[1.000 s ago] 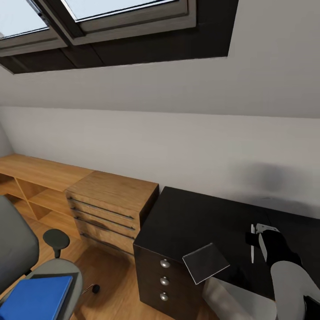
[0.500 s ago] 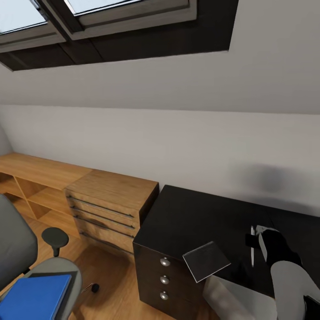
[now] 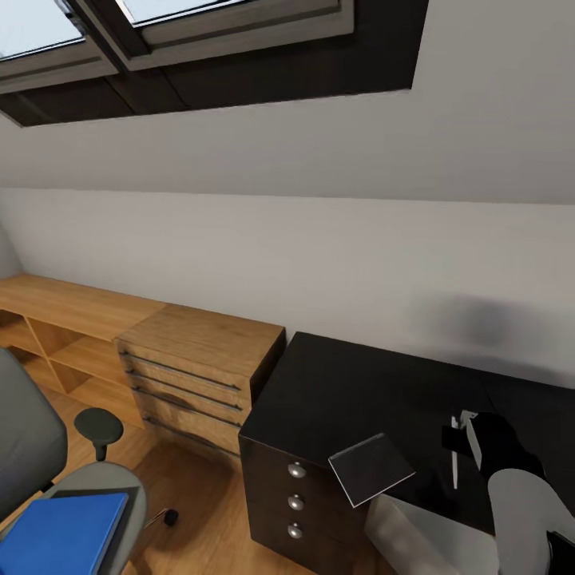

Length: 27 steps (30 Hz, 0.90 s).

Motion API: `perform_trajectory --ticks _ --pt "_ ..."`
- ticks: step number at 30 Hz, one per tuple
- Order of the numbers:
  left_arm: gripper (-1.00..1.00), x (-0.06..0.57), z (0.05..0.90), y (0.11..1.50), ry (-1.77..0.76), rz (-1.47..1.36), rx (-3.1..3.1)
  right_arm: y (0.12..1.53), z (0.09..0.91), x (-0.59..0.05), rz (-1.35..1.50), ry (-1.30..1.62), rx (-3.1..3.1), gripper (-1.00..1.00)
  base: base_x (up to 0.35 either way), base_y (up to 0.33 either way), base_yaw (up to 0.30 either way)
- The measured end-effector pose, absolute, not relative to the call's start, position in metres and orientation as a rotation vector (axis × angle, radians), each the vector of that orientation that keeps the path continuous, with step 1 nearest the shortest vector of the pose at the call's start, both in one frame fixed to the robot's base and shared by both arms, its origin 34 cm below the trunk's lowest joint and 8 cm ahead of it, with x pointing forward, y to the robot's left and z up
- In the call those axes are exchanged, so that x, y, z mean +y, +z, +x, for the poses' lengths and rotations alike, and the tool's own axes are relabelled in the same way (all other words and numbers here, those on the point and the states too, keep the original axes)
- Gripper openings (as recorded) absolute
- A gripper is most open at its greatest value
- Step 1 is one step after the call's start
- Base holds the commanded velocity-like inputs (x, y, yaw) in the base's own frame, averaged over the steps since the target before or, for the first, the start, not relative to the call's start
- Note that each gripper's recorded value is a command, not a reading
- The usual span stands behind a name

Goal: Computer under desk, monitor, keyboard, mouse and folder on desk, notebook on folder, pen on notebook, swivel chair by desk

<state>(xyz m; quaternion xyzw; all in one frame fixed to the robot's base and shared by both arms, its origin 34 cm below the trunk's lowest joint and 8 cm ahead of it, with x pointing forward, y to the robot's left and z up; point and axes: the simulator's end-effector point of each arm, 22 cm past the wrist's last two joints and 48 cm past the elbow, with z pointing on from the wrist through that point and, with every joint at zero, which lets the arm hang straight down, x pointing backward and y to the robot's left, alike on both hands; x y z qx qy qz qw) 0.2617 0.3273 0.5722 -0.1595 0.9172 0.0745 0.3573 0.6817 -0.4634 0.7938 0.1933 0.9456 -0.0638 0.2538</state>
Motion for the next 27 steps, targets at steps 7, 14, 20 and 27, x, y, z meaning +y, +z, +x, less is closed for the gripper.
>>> perform_trajectory --ticks 7,14,20,27 --pt "1.0 0.328 0.262 0.572 0.194 -0.413 2.367 0.794 0.679 -0.469 0.534 -0.18 2.577 -1.0 0.0 0.0 0.0" --pt "1.0 0.328 0.262 0.567 0.194 -0.414 2.366 0.789 0.678 -0.472 0.536 -0.179 2.577 -1.0 0.0 0.0 0.0" --pt "1.0 0.328 0.262 0.56 0.196 -0.415 2.365 0.783 0.679 -0.474 0.537 -0.18 2.576 -1.0 0.0 0.0 0.0" --pt "1.0 0.327 0.263 0.56 0.194 -0.416 2.365 0.783 0.678 -0.474 0.537 -0.181 2.576 -1.0 0.0 0.0 0.0"
